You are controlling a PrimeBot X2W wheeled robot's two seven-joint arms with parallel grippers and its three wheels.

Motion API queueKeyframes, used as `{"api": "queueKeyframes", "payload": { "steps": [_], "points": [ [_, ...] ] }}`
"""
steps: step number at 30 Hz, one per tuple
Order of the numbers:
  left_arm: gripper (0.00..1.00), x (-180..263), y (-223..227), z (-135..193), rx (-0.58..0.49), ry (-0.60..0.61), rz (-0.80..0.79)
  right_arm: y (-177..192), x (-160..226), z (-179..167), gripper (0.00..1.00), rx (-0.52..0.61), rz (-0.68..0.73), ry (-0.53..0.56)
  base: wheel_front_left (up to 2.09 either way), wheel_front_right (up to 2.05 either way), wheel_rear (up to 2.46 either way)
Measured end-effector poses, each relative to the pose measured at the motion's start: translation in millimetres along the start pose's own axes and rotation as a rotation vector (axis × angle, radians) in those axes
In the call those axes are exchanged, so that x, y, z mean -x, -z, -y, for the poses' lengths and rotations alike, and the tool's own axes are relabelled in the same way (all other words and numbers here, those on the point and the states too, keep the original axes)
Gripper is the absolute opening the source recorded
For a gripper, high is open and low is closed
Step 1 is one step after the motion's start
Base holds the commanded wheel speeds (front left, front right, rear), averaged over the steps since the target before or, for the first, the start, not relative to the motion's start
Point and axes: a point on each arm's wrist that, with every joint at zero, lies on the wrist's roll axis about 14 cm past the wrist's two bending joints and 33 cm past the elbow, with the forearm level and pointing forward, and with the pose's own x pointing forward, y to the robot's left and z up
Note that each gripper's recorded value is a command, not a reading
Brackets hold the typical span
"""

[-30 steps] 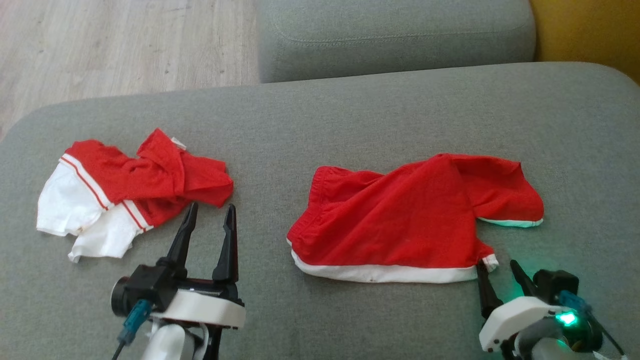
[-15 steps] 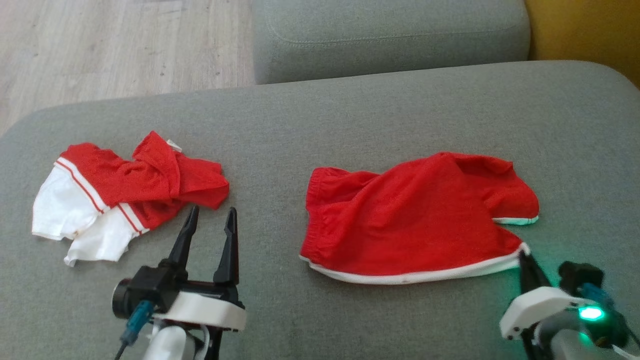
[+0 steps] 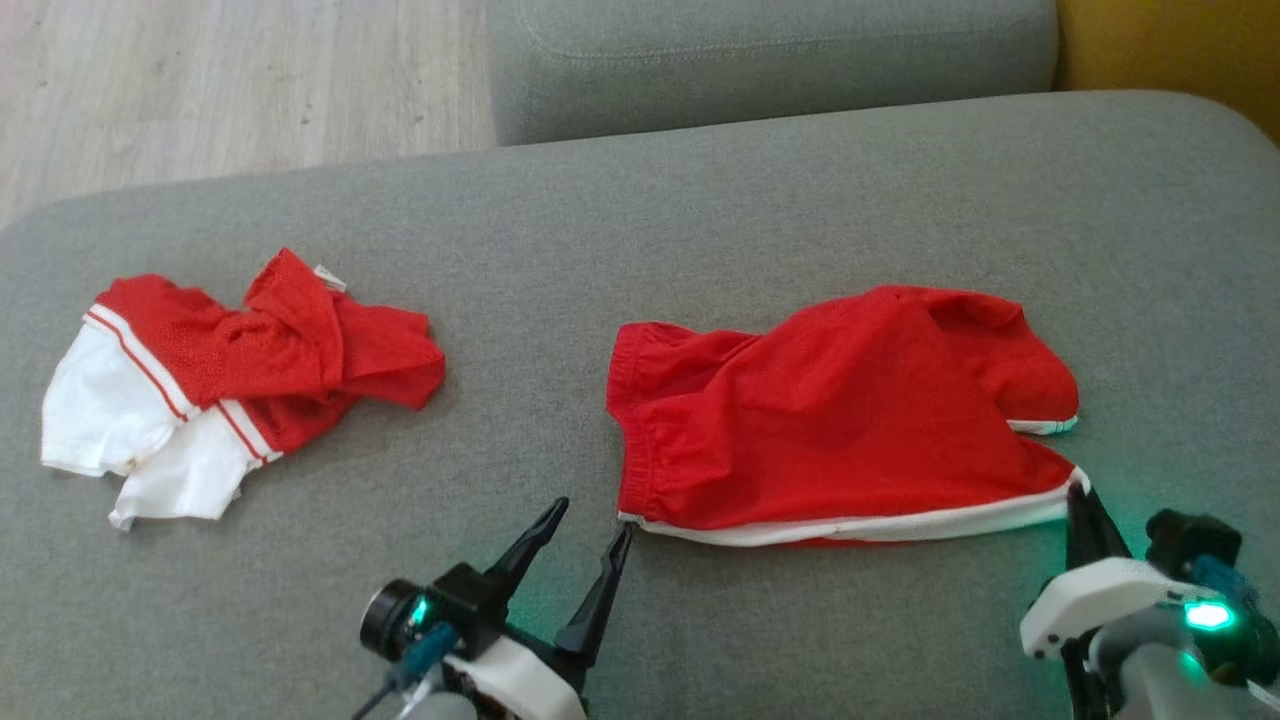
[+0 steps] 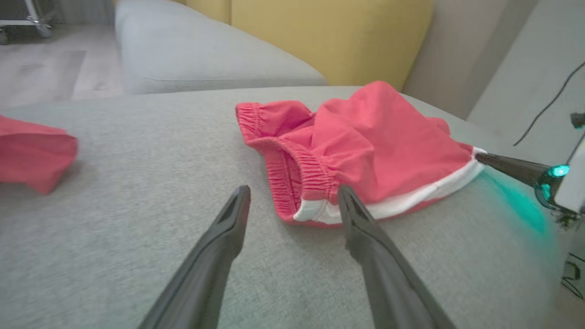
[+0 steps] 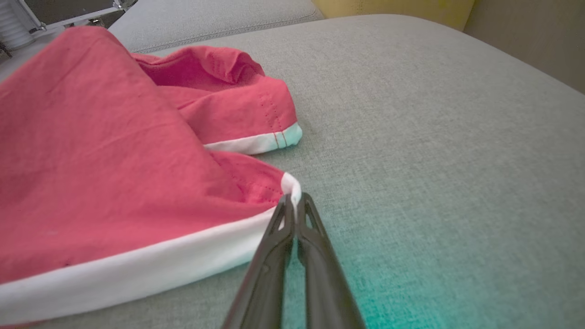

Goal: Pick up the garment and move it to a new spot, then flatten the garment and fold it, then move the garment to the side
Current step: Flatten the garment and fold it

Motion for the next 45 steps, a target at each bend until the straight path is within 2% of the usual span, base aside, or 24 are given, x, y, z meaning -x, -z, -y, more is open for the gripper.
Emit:
{"api": "queueKeyframes", "payload": {
  "steps": [5,11,23,24,25,26,34,45],
  "points": [
    [1.0,-10,5,-2,-0.029,0.048,-0.045,-6,-6,0,0.0,-0.003,0.01,0.003,0.0,0.0,0.0],
    [1.0,-17,20,10,-0.043,0.12,-0.114,-1,-7,2,0.0,-0.008,-0.002,0.01,0.0,0.0,0.0],
    [1.0,-30,26,17,-0.04,0.174,-0.158,-8,-13,2,0.0,-0.008,0.013,0.007,0.0,0.0,0.0],
    [0.64,-30,28,19,-0.041,0.185,-0.163,-8,-13,2,0.0,-0.008,0.012,0.007,0.0,0.0,0.0],
    [0.21,-30,28,22,-0.037,0.193,-0.167,-8,-13,1,0.0,-0.007,0.012,0.006,0.0,0.0,0.0],
    [0.0,-29,29,25,-0.035,0.204,-0.168,-8,-13,1,0.0,-0.007,0.013,0.006,0.0,0.0,0.0],
    [0.0,-28,8,19,-0.047,0.207,-0.111,-22,-15,-7,0.0,-0.012,0.056,-0.019,0.0,0.0,0.0],
    [0.0,-30,-54,2,-0.072,0.151,0.071,-94,-11,-43,0.0,0.009,0.274,-0.131,0.0,0.0,0.0]
  ]
}}
